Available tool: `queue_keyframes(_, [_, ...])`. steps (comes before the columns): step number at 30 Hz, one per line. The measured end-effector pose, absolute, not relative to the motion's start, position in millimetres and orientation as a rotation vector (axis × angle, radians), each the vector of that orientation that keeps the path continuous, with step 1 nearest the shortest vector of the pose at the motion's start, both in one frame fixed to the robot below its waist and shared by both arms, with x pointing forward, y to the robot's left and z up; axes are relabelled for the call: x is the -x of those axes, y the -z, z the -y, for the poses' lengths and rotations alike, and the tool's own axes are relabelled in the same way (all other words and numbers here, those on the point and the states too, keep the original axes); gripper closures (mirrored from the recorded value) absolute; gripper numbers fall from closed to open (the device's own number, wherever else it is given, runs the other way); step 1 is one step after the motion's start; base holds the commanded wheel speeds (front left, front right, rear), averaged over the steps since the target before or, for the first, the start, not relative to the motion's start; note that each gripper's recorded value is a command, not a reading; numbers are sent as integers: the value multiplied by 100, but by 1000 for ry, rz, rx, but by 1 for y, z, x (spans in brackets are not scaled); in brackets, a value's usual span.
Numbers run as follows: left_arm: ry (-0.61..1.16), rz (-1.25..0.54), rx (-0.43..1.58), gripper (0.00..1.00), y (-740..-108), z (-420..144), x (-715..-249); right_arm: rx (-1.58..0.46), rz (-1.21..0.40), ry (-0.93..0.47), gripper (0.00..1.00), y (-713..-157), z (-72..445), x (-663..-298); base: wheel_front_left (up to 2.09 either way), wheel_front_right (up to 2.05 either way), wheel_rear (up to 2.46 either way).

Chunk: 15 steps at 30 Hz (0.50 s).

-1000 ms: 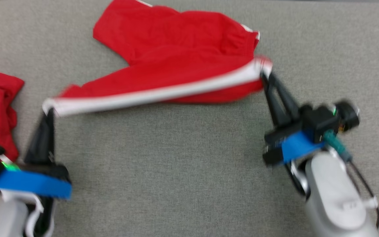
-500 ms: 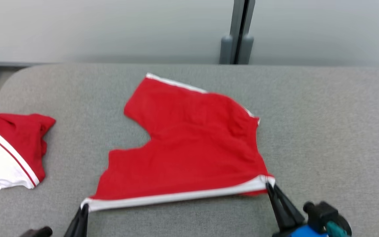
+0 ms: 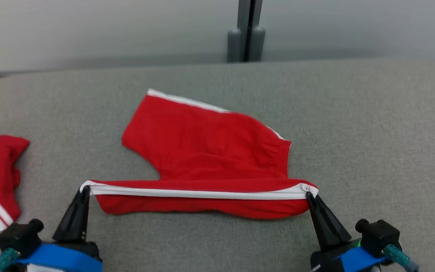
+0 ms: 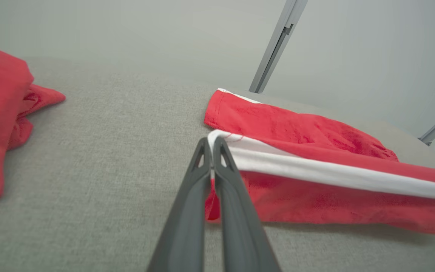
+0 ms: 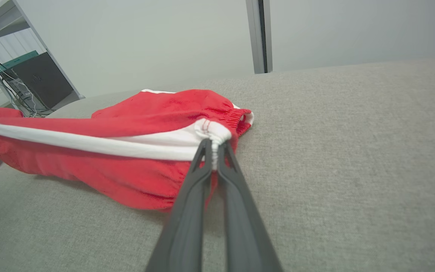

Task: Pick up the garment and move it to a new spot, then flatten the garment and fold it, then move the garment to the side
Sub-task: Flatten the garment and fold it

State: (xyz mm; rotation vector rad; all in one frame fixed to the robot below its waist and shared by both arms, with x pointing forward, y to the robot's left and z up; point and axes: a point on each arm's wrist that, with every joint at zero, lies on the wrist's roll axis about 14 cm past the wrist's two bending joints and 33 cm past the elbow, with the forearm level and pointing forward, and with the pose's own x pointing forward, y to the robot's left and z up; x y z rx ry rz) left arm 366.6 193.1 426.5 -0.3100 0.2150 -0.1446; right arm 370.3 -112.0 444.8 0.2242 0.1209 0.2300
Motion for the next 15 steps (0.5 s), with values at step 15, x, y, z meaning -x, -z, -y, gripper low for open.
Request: queue_keyframes(15, [341, -113, 235, 100, -433, -171, -526, -315, -84, -223, 100, -434, 114, -459, 0, 0, 0])
